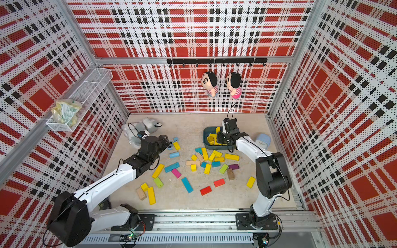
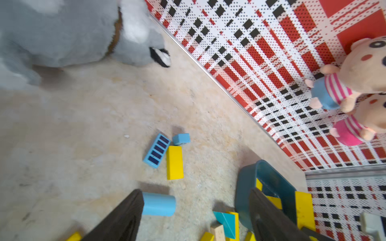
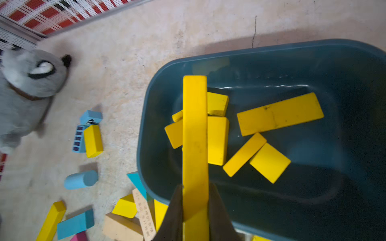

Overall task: Pick out the yellow building blocks
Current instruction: Place the building block in the storage box.

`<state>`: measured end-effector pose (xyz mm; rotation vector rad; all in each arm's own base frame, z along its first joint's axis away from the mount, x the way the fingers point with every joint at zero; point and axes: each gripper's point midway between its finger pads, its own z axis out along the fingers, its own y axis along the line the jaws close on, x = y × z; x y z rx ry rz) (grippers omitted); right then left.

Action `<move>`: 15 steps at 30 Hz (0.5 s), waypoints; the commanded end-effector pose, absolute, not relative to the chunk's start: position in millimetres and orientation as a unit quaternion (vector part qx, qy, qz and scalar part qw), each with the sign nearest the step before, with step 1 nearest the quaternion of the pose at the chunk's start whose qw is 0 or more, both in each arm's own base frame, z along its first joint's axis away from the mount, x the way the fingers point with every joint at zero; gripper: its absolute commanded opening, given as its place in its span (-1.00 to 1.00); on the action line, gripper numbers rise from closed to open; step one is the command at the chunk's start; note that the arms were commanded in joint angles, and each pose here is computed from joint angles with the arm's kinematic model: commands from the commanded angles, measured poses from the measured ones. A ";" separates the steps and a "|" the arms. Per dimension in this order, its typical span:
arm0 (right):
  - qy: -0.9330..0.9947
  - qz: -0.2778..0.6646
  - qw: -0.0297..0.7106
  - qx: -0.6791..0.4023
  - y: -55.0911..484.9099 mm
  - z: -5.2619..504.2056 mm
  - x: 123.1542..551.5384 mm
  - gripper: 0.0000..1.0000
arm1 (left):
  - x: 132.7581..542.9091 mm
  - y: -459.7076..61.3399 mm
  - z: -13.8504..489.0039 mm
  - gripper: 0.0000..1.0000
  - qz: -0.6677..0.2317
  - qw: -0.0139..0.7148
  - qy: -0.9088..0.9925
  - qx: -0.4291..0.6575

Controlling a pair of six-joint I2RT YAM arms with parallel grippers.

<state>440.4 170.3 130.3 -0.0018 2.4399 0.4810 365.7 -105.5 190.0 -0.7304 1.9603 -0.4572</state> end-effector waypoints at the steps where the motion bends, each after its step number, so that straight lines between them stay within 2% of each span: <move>1: 0.951 0.111 0.288 -0.012 154.3 108.5 440.7 -0.85 | 357.1 -84.9 189.9 0.62 -0.136 0.490 0.816 -0.276; 10: 0.968 0.051 0.247 -0.012 143.3 77.2 455.9 -0.76 | 340.1 -70.7 165.7 0.59 -0.115 0.454 0.836 -0.285; 15: 0.968 0.063 0.242 -0.009 147.8 70.4 457.4 -0.41 | 325.1 -63.8 138.1 0.59 -0.095 0.414 0.853 -0.303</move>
